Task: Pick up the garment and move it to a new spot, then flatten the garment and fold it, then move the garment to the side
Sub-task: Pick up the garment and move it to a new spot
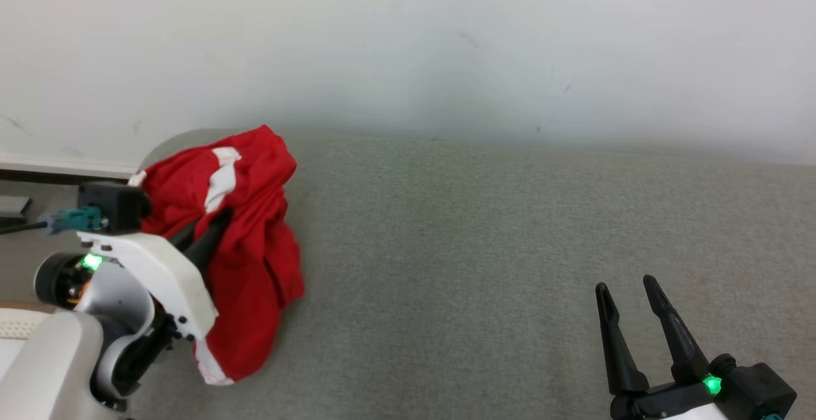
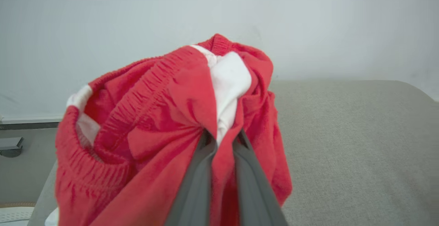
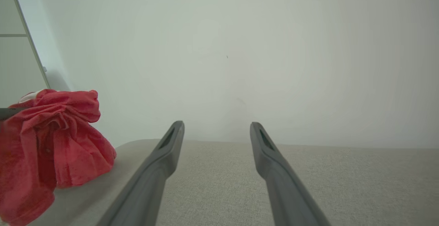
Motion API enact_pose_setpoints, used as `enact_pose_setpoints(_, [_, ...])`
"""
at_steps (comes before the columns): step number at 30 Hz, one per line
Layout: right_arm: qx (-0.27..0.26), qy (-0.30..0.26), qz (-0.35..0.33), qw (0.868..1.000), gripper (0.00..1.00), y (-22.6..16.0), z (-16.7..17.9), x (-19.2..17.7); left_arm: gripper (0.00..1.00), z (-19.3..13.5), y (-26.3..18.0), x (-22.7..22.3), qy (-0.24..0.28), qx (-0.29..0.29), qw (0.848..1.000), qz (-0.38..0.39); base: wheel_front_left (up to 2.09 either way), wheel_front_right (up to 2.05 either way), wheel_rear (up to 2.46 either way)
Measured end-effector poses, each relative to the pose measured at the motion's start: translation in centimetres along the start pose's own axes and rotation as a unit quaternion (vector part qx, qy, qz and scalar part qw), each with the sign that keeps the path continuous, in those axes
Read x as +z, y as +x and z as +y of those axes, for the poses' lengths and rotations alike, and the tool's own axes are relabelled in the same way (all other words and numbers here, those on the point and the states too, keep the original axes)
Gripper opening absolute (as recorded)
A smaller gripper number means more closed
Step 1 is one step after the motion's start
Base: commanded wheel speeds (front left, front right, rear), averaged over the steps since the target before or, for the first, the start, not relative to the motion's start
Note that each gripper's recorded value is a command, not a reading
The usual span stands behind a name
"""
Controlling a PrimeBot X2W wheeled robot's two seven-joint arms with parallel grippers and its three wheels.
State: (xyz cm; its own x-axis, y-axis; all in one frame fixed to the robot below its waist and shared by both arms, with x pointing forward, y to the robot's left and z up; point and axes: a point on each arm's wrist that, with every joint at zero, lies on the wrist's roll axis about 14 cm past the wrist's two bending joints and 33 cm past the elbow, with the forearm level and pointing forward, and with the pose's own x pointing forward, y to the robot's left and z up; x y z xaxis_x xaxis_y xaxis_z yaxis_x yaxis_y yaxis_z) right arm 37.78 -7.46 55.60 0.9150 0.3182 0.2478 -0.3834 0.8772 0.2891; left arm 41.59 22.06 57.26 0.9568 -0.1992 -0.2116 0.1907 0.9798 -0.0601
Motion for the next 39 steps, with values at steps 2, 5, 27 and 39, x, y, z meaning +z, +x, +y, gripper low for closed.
enact_pose_setpoints(2, [-0.005,-0.001,-0.003,1.000,1.00,-0.2,-0.3,0.2,0.00,-1.4,0.1,1.5,0.008,-0.020,1.000,-0.022,0.00,0.00,0.00])
enact_pose_setpoints(5, [-0.016,-0.003,-0.007,1.000,1.00,-0.6,-0.9,0.6,0.00,-4.0,0.4,3.3,0.019,-0.056,0.997,-0.048,0.00,0.00,0.00])
enact_pose_setpoints(27, [-0.145,-0.047,-0.049,0.987,1.00,-6.8,-7.5,4.5,0.00,-25.3,3.6,8.2,-0.027,-0.328,0.934,-0.141,0.00,0.00,0.00])
enact_pose_setpoints(39, [-0.209,-0.068,-0.046,0.975,1.00,-9.0,-10.9,5.2,0.00,-31.6,7.8,-7.6,-0.031,-0.359,0.933,0.017,0.00,0.00,0.00])
